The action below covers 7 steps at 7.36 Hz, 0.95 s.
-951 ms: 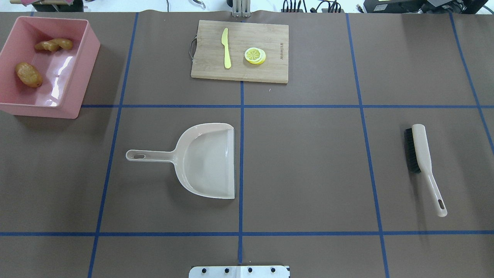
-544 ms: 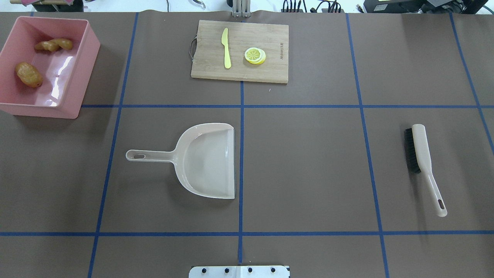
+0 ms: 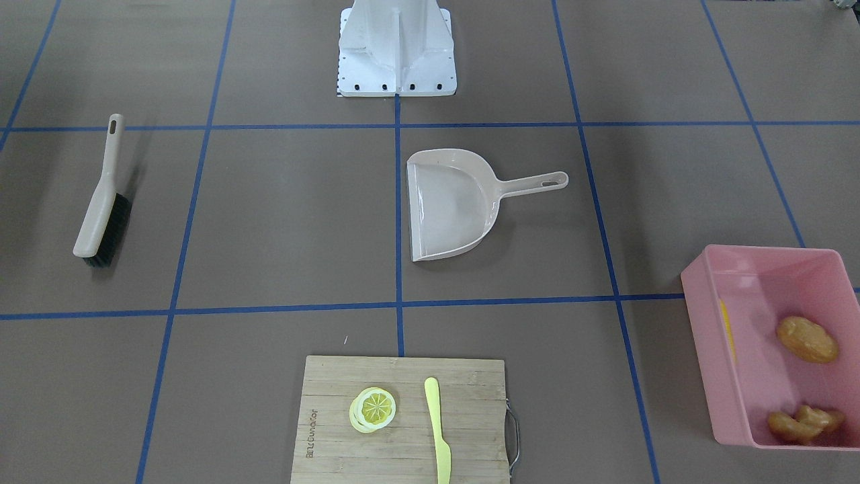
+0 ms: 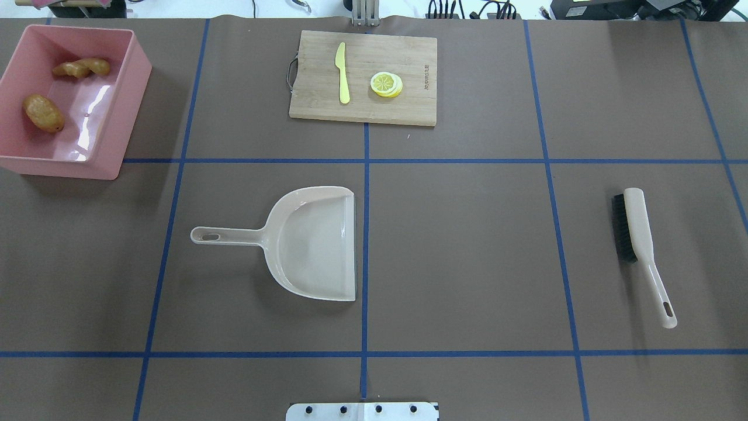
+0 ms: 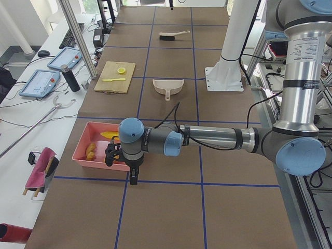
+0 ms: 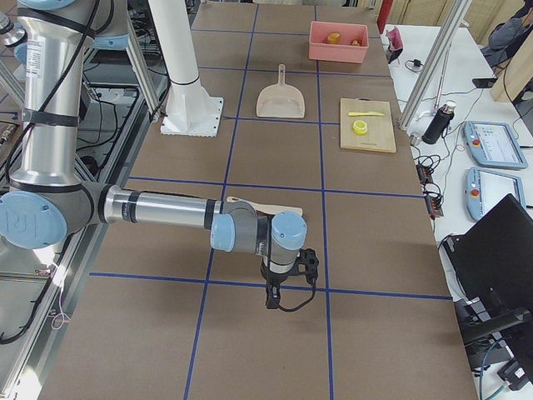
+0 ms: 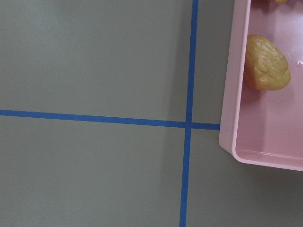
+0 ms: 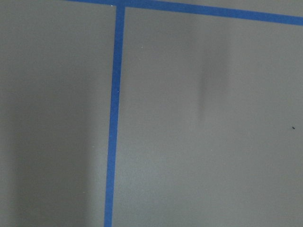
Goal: Sweep and dump trash into bin
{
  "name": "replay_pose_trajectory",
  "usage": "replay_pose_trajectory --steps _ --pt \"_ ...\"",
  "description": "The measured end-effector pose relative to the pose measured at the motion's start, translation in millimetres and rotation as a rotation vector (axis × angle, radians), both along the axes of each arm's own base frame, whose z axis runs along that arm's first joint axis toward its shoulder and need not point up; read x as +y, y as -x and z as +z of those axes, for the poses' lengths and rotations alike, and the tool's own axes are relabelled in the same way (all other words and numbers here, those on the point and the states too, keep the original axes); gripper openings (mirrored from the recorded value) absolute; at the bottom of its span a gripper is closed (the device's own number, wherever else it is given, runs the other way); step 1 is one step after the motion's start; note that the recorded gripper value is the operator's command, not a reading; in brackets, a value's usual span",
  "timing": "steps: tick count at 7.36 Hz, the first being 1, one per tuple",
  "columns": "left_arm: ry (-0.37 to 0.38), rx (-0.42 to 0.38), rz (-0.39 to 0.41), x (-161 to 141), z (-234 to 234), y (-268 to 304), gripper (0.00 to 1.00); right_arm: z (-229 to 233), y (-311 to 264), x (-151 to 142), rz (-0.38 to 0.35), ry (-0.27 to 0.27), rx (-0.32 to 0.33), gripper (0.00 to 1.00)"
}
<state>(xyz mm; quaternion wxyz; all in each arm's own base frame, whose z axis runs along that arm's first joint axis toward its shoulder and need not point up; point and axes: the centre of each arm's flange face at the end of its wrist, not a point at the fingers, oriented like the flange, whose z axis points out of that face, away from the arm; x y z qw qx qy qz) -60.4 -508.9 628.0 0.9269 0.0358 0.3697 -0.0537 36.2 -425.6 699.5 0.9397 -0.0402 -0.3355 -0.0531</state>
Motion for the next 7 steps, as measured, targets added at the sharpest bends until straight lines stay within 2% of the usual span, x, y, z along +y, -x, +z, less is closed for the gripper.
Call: replay_pose_trajectory --steps 4,7 --pt "0.000 0.003 -0.003 0.4 -1.6 -0.2 0.98 1.3 -0.1 0.1 0.000 0.003 0.001 1.00" --pt "0.003 0.002 -0.003 0.6 -0.3 0.0 0.98 2.2 -2.3 -3.0 -0.001 -0.002 0.032 1.00"
